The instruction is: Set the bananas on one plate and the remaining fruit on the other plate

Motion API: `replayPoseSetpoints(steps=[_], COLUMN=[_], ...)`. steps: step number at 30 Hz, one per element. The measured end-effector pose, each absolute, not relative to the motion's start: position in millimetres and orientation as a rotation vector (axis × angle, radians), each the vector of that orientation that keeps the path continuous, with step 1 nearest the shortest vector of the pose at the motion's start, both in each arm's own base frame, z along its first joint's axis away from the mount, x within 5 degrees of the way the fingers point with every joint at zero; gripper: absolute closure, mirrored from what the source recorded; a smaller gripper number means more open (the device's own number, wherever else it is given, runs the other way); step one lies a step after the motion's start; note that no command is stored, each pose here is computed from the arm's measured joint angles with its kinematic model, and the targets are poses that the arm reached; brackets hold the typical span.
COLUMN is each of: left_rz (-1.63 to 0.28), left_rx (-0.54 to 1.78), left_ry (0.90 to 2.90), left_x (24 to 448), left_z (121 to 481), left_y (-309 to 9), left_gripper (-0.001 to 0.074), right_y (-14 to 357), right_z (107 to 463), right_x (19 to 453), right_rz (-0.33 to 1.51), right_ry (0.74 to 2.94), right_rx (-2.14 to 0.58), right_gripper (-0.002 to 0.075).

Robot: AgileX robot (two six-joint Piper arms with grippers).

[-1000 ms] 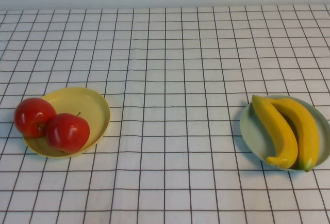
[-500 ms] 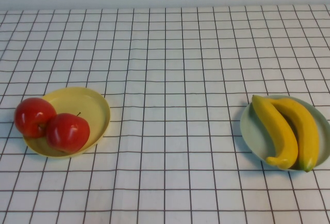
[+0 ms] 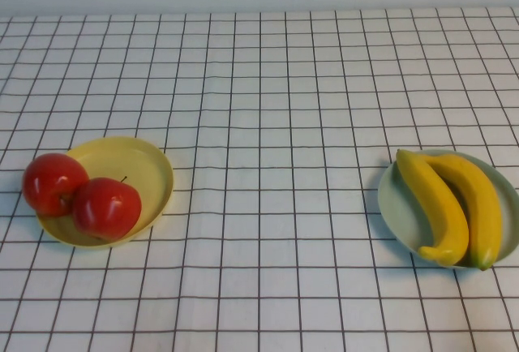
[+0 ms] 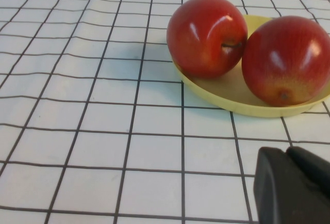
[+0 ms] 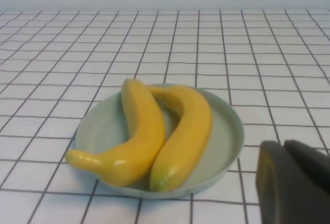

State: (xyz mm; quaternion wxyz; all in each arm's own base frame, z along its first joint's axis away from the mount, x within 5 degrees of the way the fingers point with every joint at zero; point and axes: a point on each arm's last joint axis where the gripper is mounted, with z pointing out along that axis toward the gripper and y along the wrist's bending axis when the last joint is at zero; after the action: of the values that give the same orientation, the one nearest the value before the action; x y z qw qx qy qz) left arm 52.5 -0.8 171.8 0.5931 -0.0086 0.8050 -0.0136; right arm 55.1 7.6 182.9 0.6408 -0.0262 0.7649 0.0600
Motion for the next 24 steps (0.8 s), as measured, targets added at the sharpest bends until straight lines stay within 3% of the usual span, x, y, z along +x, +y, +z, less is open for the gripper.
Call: replayPoseSetpoints(steps=[24], left_rz=[-0.032], left_rx=[-0.02], left_ry=[1.872], left_x=[53], left_z=[172], left_y=[-1], left_gripper=[0.0738], right_y=[8], right_z=[172], right_x=[53], right_rz=[0.147], right_ry=[1.861], right_rx=[0.009], right_gripper=[0.0742])
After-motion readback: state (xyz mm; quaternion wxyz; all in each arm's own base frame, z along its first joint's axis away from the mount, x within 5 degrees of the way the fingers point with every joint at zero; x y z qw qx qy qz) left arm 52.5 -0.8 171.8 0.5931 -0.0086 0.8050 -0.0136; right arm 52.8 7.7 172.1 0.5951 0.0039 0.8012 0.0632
